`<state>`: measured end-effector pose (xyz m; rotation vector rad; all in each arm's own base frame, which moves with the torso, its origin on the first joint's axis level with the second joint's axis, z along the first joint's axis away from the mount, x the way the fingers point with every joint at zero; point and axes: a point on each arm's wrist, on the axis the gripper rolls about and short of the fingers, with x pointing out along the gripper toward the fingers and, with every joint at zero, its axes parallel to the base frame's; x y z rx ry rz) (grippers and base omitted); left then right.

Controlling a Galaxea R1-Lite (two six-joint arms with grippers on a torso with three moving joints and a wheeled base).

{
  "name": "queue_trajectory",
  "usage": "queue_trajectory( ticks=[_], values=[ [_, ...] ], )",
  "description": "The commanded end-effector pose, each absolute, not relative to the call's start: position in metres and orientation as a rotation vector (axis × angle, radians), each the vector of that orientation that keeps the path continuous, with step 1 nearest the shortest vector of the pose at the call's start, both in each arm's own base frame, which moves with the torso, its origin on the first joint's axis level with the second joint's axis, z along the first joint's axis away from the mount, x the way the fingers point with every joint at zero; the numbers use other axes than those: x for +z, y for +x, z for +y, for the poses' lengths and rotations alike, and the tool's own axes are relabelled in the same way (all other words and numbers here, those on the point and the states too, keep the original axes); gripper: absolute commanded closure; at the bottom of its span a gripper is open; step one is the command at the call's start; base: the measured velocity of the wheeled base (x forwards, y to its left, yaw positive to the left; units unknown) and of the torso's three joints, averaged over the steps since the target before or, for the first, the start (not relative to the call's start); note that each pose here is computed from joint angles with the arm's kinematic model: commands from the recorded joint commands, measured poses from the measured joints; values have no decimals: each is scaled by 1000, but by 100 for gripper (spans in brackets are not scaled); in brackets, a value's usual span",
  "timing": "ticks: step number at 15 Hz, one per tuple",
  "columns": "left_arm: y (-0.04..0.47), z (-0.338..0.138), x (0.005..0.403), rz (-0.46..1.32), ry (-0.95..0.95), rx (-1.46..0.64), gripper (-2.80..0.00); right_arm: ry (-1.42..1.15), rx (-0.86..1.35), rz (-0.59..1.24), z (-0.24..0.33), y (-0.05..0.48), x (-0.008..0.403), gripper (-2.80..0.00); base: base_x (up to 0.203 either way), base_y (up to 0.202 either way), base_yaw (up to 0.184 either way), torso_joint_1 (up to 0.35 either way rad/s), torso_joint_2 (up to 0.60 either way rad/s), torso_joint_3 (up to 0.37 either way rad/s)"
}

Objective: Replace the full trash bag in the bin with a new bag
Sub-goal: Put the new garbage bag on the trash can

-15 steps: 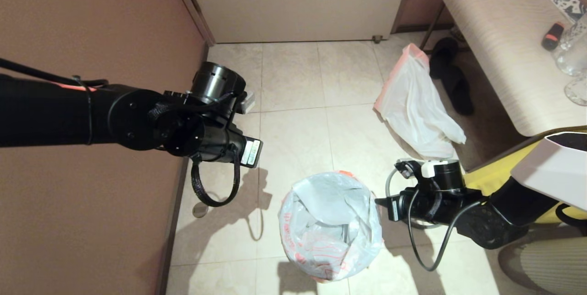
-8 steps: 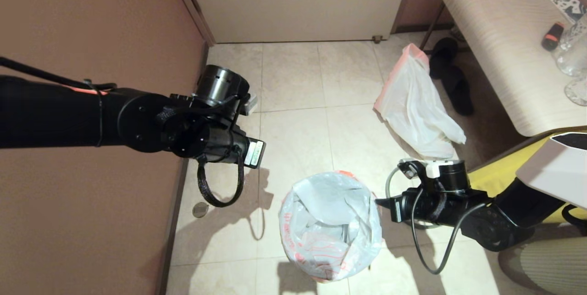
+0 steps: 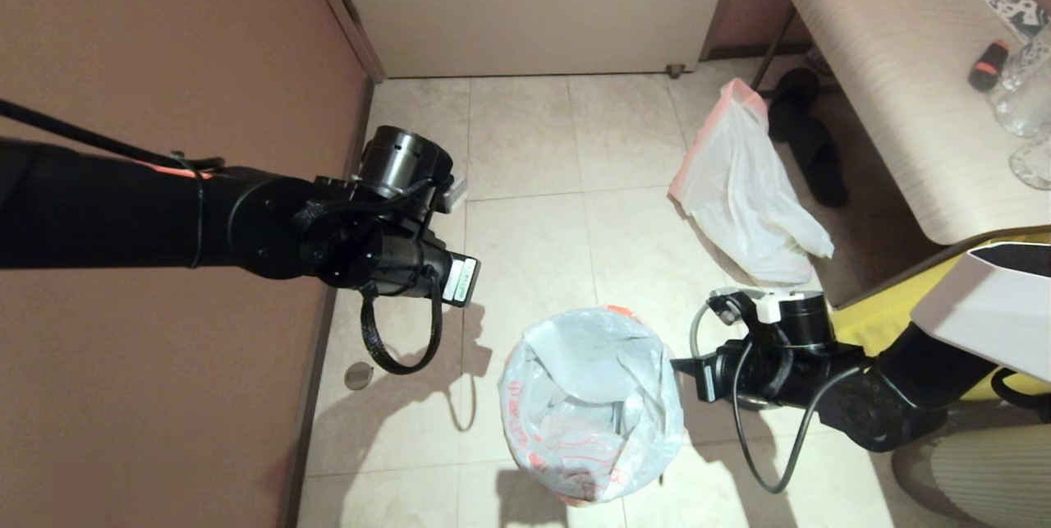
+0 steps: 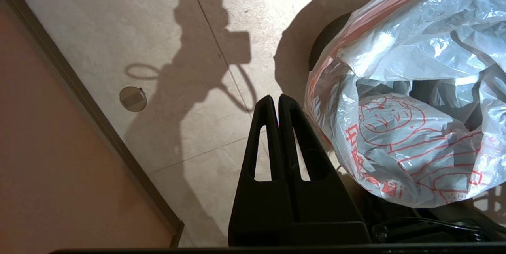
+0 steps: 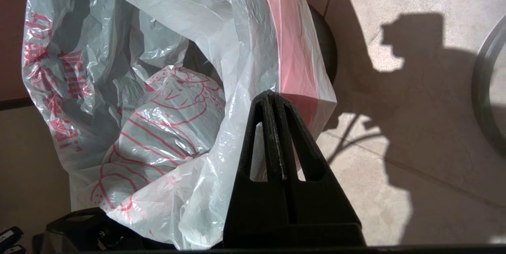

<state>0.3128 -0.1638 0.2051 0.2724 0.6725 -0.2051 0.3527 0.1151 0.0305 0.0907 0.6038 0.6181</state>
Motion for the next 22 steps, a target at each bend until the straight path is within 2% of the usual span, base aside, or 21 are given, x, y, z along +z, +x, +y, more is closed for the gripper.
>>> queue_trajectory(
  ticks=[1, 14, 22],
  values=[
    [313, -164, 205, 673, 273, -203, 0, 83, 609, 616, 116, 353, 24, 0, 0, 0, 0, 0, 0, 0],
    [320, -170, 197, 663, 267, -211, 0, 27, 572, 629, 121, 357, 11, 0, 0, 0, 0, 0, 0, 0],
    [293, -231, 200, 601, 164, -423, 0, -27, 525, 641, 116, 363, -2, 0, 0, 0, 0, 0, 0, 0]
  ],
)
